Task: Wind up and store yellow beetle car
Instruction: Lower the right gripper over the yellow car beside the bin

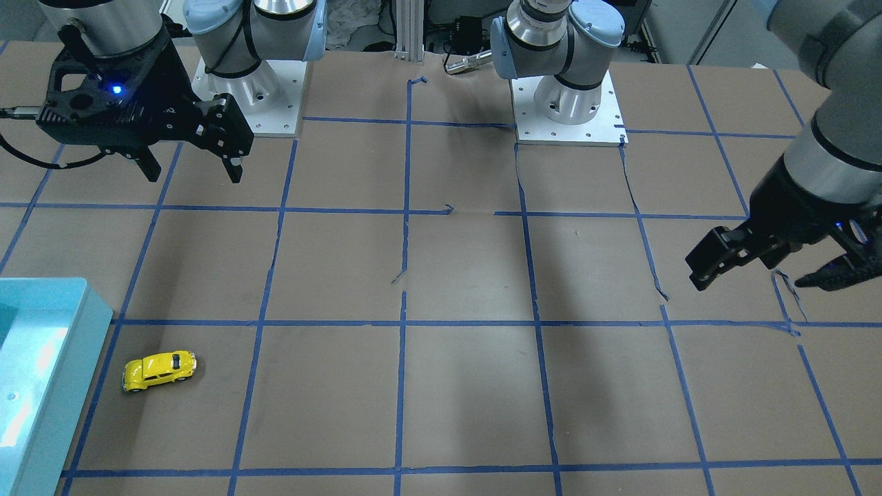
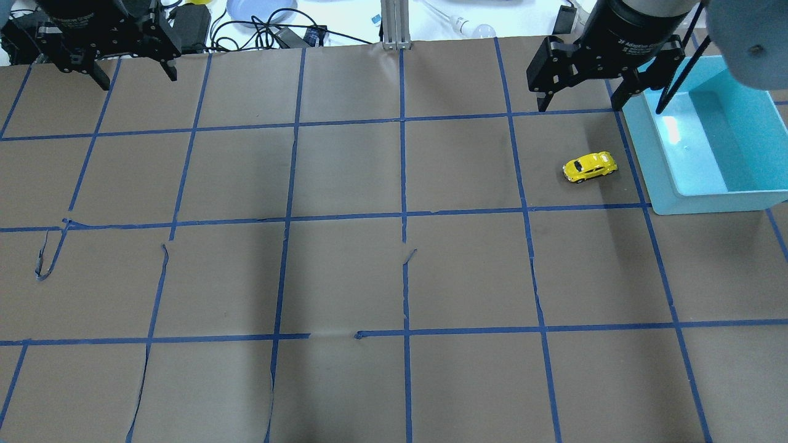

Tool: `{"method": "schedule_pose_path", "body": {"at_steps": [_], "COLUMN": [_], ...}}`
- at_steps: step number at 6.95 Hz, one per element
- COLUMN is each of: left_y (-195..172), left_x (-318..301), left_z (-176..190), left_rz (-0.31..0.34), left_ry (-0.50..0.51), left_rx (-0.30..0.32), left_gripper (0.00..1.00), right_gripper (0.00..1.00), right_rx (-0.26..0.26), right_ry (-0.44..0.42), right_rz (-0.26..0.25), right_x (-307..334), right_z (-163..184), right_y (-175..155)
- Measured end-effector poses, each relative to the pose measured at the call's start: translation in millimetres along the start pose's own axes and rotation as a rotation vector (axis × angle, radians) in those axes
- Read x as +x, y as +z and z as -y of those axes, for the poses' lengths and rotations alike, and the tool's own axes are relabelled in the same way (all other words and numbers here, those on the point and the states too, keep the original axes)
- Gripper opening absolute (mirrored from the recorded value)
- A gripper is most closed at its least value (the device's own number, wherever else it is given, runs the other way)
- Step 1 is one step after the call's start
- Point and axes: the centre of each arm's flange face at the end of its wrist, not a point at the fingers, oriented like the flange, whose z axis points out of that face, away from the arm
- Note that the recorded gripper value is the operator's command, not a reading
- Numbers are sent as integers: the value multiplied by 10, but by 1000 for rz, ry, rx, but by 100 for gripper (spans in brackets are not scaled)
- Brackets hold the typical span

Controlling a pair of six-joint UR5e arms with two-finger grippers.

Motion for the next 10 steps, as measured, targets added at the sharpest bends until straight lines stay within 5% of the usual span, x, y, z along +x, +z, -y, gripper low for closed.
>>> {"method": "schedule_pose_path", "body": {"at_steps": [2, 4, 7, 10], "left_y": [-184, -301, -325, -269], "left_x": [113, 188, 206, 197], "left_z": [-124, -219, -450, -554], "left_rz": [-13, -52, -67, -61], "left_ry": [83, 105, 189, 258], "left_rx": [27, 45, 15, 5], "left_gripper": [100, 100, 100, 100], "right_gripper": [100, 100, 100, 100], "right_rx": [-37, -89, -116, -169], "right_ry": [-176, -573, -1116, -1477], "right_rz": [83, 112, 57, 49], "right_x": [-109, -39, 457, 961], "right_z": [1, 190, 811, 1154], "right_y": [105, 516, 1367, 2059]}}
